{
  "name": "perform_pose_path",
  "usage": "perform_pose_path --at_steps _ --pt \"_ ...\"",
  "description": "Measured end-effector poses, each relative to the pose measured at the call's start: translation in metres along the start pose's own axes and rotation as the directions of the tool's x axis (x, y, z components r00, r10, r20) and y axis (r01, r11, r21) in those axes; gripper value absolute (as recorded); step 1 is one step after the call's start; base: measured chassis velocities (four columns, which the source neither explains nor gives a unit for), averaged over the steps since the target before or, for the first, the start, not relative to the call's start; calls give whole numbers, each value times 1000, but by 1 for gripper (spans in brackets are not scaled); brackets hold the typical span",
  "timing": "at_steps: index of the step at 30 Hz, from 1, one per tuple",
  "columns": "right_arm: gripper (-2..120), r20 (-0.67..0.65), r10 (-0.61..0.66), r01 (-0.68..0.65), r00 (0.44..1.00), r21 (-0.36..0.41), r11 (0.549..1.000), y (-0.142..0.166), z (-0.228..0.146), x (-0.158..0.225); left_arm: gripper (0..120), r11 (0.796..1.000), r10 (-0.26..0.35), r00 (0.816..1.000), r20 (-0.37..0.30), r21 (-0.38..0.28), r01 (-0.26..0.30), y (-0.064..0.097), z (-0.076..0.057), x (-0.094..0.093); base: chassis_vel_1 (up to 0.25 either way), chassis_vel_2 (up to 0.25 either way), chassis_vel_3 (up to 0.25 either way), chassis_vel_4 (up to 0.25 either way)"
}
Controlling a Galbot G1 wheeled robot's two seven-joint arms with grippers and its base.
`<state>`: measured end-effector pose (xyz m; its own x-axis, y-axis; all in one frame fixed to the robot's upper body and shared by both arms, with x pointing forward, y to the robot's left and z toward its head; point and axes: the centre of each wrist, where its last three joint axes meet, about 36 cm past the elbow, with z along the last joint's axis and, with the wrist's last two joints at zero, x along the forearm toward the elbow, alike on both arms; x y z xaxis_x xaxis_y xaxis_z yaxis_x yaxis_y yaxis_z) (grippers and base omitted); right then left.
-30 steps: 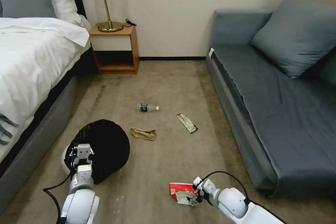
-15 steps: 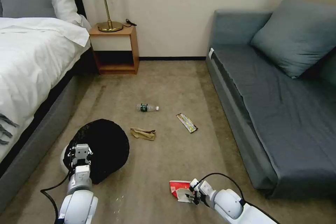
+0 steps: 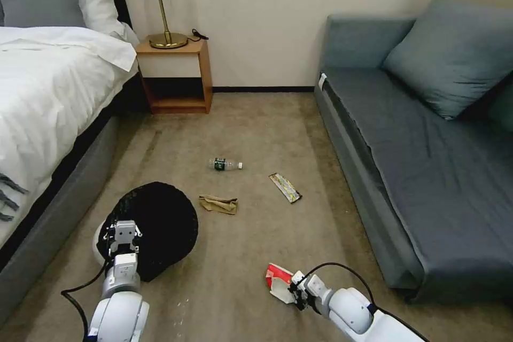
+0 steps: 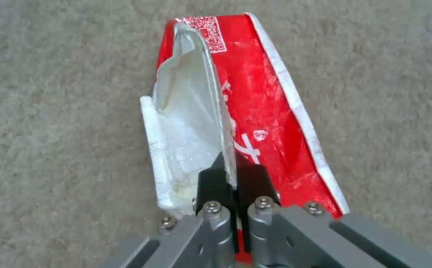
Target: Pick up the trash bin, then pick up the garbage on the floor and place it into the trash bin.
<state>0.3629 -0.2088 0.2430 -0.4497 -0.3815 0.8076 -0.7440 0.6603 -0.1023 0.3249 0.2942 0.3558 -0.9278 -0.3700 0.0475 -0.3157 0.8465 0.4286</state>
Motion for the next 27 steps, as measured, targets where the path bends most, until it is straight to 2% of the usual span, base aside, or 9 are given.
perform_pose_path --at_steps 6,9,13,14,18,19,21,25,27 --pt "0 58 22 -21 998 -20 1000 -9 -8 8 5 1000 3 1000 6 12 -3 1 -3 0 0 0 0 0" --pt "0 130 44 -37 991 -55 998 -20 -22 16 5 1000 5 1000 8 14 -5 2 -3 0 0 0 0 0" --pt "0 296 70 -34 953 -126 991 -40 -57 34 5 1000 6 1000 2 25 -6 3 0 -3 0 0 0 0" --pt "0 296 70 -34 953 -126 991 -40 -57 34 5 1000 6 1000 2 25 -6 3 0 -3 0 0 0 0" --pt "0 489 70 44 870 -217 975 -53 -100 49 5 999 17 1000 1 44 -17 2 -1 -4 0 0 0 0" --pt "0 489 70 44 870 -217 975 -53 -100 49 5 999 17 1000 1 44 -17 2 -1 -4 0 0 0 0" --pt "0 564 66 93 823 -248 964 -56 -121 55 5 998 25 1000 0 55 -25 1 -2 -4 0 0 0 0" --pt "0 626 44 152 778 -256 955 -58 -140 58 5 997 34 999 7 65 -35 -1 -3 -5 0 0 0 0" --pt "0 673 -2 216 740 -235 948 -55 -157 53 5 996 48 999 19 72 -50 -3 -5 -6 0 0 0 0"
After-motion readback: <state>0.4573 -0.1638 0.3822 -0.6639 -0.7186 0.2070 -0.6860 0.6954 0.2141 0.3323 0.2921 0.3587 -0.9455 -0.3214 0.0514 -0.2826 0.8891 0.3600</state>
